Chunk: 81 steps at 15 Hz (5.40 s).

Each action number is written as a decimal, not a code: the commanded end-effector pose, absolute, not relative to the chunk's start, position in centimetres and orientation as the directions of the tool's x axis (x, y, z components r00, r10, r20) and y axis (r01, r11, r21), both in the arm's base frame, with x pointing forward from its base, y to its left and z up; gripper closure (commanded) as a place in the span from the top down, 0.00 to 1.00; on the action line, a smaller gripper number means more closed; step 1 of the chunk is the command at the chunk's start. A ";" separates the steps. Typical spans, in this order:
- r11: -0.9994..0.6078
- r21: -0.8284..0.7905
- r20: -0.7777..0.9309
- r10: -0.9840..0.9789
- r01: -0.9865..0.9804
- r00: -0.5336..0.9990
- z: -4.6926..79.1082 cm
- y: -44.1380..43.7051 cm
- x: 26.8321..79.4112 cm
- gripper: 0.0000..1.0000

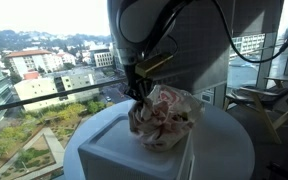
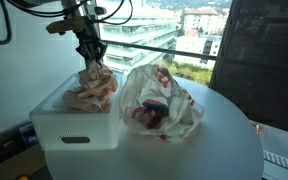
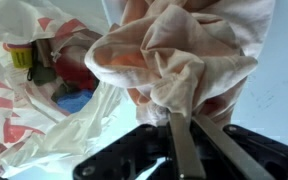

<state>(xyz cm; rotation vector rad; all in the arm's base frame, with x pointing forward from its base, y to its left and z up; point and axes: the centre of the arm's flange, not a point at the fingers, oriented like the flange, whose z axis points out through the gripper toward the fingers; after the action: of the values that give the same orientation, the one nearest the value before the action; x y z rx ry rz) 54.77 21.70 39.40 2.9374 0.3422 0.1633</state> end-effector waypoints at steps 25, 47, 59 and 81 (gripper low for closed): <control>-0.986 0.161 0.143 -0.018 -0.042 0.990 43.7 15.3 50.2 1.00; -0.806 -0.036 0.183 -0.587 -0.591 0.789 28.1 -1.8 59.8 1.00; -0.782 -0.141 0.134 -0.623 -0.608 0.771 21.1 -4.1 66.8 1.00; -0.791 -0.043 -0.077 -0.607 -0.610 0.791 18.8 -3.7 64.9 0.09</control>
<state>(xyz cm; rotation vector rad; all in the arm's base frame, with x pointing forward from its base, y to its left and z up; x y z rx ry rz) 65.35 -3.44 17.53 3.0408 -1.0625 -0.0192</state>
